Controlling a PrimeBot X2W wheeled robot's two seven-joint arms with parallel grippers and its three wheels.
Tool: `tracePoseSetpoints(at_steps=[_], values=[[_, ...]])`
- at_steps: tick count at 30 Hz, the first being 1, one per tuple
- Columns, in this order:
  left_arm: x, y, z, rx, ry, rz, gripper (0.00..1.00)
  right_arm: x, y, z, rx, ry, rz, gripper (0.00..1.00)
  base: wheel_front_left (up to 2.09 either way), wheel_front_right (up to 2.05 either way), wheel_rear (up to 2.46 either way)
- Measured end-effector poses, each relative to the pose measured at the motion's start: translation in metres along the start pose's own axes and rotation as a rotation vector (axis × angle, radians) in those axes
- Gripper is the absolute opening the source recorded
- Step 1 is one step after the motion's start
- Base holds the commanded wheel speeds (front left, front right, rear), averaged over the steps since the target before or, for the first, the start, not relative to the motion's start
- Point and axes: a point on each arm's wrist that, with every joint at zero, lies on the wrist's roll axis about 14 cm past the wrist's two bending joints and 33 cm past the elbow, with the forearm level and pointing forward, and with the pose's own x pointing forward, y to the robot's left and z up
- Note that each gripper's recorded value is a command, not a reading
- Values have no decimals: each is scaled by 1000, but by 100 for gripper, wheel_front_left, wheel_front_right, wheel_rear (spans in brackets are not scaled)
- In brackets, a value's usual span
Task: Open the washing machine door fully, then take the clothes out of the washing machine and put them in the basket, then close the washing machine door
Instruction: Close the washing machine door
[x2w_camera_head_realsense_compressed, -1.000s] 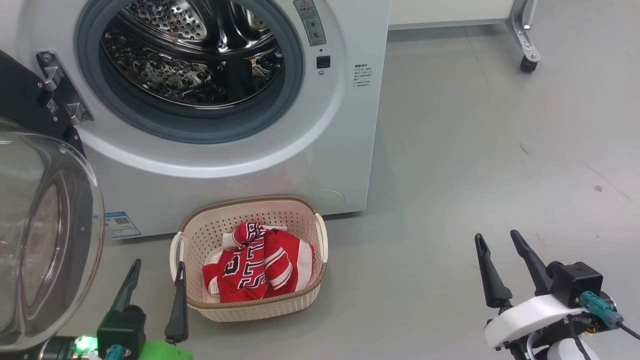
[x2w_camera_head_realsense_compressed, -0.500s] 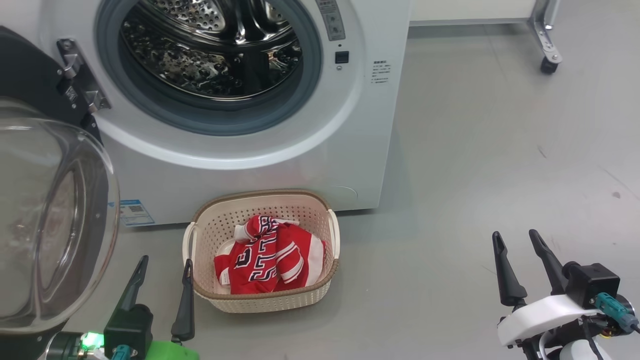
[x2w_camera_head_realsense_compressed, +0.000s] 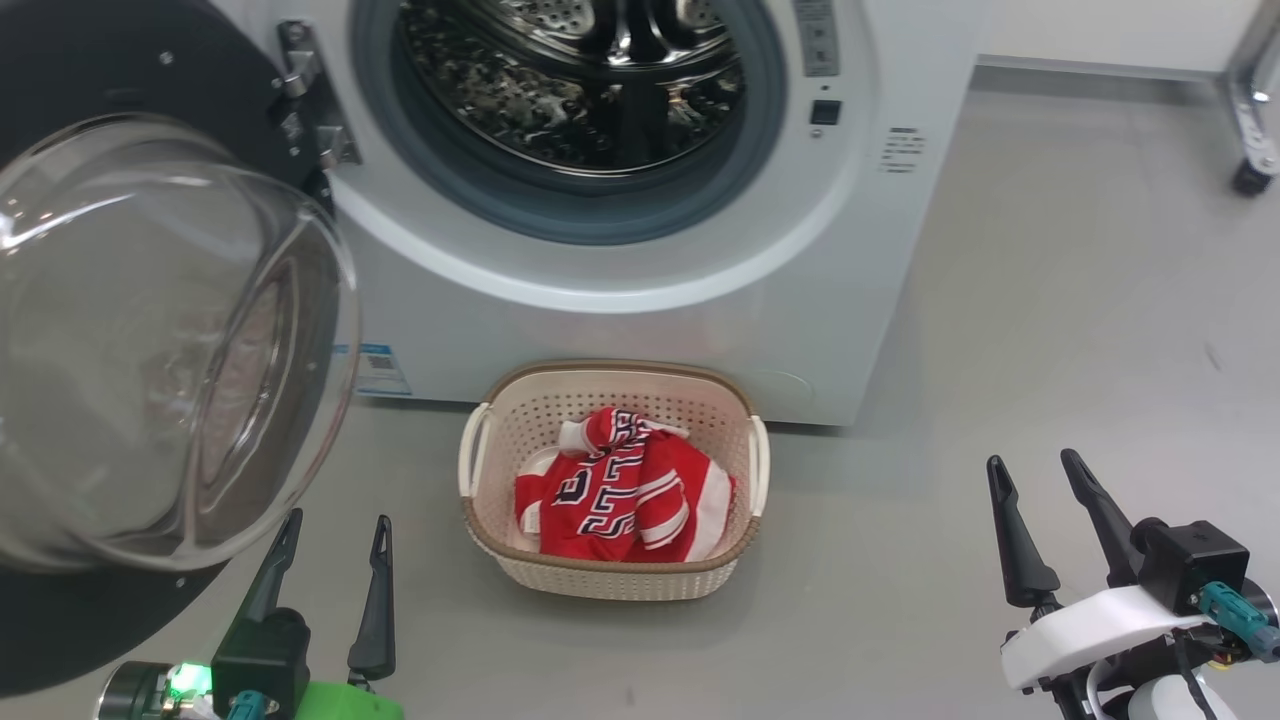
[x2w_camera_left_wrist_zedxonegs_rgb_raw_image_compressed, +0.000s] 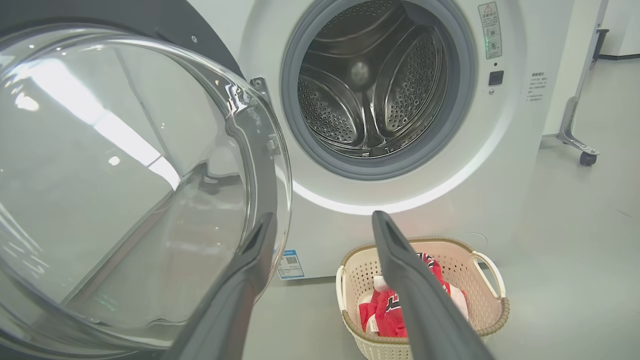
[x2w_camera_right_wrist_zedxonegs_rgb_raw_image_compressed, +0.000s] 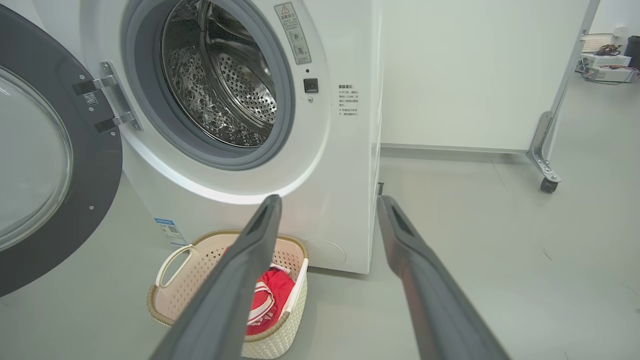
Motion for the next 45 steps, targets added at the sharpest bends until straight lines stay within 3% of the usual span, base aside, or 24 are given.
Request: tracePoseSetpoints(at_steps=[13,25,45], values=[[-35,52,2,-3,-13,193,100,31,61,-15,-4,57,198,100,0,0,0],[-69,90,11,0,-48,330,100,35,120,-20,11,79,354,100,0,0,0],[-89,102,6,-13,-35,377,100,29,136,-16,4,76,395,100,0,0,0]])
